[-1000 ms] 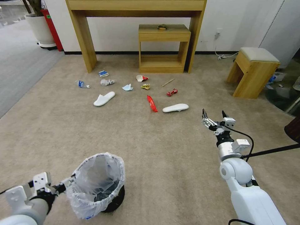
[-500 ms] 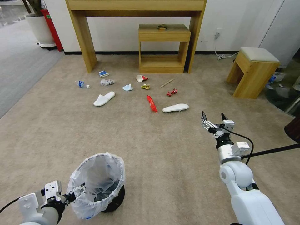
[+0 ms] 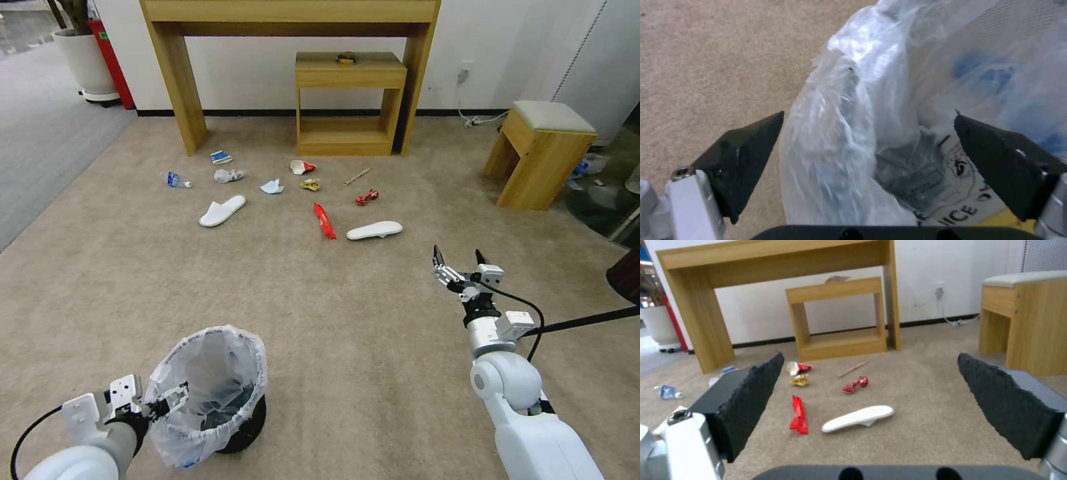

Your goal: Pick up the trash bin and place the garbage on the floor into it.

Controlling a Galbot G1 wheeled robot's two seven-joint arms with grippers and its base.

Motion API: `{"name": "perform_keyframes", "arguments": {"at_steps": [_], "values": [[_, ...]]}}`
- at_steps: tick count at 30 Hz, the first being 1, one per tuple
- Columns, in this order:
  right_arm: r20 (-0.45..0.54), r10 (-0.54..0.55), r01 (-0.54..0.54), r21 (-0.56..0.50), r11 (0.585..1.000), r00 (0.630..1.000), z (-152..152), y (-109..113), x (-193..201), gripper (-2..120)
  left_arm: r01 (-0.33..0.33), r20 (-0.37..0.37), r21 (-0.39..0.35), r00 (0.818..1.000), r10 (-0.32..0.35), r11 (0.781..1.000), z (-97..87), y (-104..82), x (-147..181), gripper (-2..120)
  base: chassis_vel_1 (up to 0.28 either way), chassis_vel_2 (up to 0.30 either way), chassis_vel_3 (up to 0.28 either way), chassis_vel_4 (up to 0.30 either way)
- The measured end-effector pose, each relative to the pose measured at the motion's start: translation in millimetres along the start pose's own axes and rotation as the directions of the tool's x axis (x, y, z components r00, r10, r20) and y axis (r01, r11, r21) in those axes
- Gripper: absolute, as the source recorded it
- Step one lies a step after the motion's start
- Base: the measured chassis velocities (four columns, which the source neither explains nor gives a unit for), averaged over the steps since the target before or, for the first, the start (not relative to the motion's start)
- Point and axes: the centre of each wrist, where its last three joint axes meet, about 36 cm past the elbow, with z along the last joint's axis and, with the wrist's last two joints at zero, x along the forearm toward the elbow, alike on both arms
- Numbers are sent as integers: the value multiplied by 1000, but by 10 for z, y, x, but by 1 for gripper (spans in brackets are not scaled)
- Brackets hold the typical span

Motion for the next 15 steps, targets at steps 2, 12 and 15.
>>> {"name": "perform_keyframes", "arguments": {"at_steps": [2, 12, 15], "values": [[-2, 3, -3, 1, 1000, 1000, 19, 0, 8, 100, 3, -8, 4, 1000, -3, 1000, -14, 15, -77, 99, 0, 0, 0, 0], [-4, 17, -17, -9, 1000, 1000, 77, 26, -29, 100, 20, -53, 10, 998, -20, 1000, -71, 80, -299, 99, 0, 0, 0, 0], [-7, 23, -23, -13, 1000, 1000, 114, 43, -45, 100, 24, -63, 3, 998, -23, 1000, -77, 80, -342, 99, 0, 0, 0, 0]]}}
